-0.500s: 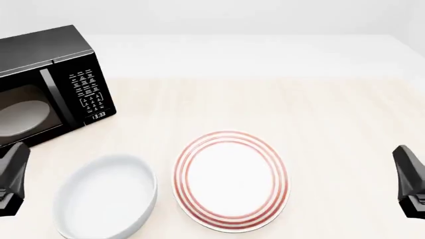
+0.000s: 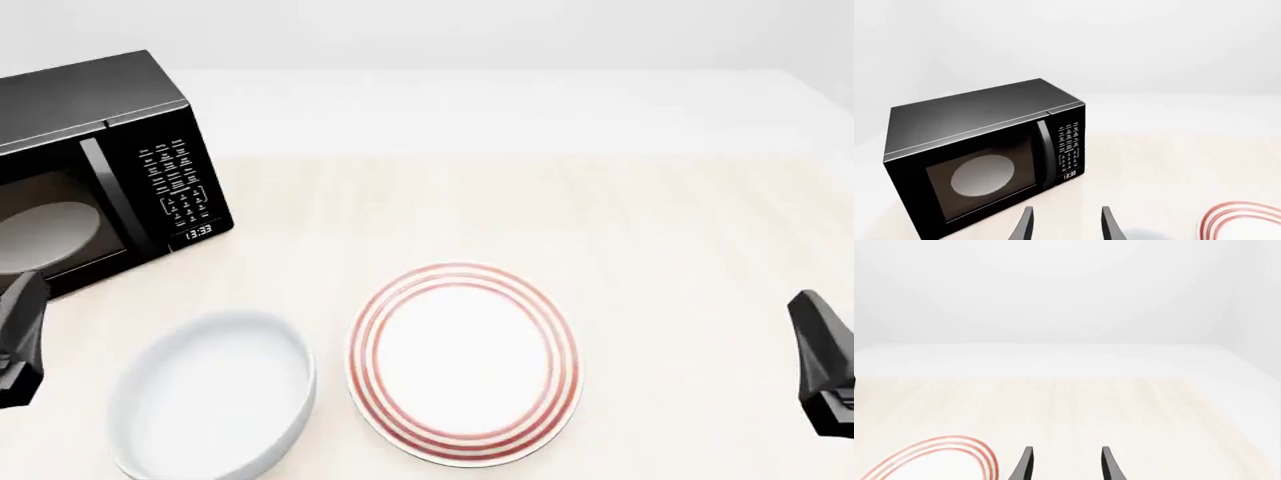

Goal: Open the microwave.

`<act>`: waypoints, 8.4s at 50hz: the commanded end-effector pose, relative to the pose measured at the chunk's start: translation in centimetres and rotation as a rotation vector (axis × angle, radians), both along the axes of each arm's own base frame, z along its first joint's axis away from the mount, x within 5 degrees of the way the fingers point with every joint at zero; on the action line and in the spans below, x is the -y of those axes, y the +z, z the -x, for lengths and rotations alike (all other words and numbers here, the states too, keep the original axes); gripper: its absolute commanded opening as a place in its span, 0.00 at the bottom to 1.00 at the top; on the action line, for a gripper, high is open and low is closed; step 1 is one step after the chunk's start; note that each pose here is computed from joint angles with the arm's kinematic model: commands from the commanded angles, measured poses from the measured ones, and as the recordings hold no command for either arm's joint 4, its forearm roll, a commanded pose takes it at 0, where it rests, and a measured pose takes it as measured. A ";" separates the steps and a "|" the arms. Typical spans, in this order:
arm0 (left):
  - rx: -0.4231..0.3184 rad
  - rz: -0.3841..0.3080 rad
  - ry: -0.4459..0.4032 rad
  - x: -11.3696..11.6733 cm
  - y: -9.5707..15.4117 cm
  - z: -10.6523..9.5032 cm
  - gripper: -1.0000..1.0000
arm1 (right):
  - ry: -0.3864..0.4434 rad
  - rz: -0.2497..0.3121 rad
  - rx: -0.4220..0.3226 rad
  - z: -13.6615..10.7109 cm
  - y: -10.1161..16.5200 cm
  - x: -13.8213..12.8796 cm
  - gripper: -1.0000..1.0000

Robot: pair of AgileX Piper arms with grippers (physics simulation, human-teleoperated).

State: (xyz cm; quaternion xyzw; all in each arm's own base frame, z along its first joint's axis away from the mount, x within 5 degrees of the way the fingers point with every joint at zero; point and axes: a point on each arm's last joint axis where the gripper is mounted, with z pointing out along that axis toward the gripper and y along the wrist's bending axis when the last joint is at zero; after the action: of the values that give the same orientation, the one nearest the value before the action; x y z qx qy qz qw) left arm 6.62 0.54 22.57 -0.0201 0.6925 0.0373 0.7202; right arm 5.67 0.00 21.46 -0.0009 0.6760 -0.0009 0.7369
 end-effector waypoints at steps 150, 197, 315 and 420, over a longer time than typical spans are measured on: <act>-0.284 0.052 0.075 -3.4 -1.2 -18.9 1.00 | -0.001 0.000 0.000 0.0 0.0 0.0 1.00; -0.332 0.077 0.089 -4.3 -3.8 -22.5 1.00 | 0.000 0.000 0.000 0.0 0.0 0.0 1.00; -0.329 0.137 0.105 -4.6 -4.6 -22.4 0.00 | -0.001 0.001 0.000 0.0 0.0 0.0 1.00; -0.245 0.116 0.069 -2.5 -3.2 -14.3 0.00 | -0.001 0.000 0.000 0.0 0.0 0.0 1.00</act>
State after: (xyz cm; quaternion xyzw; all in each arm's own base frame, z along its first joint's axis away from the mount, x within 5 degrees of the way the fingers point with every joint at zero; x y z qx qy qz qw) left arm 20.33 2.93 16.78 -0.0826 0.8144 0.0223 0.5739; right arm 5.71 0.00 21.45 -0.0008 0.6760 -0.0011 0.7369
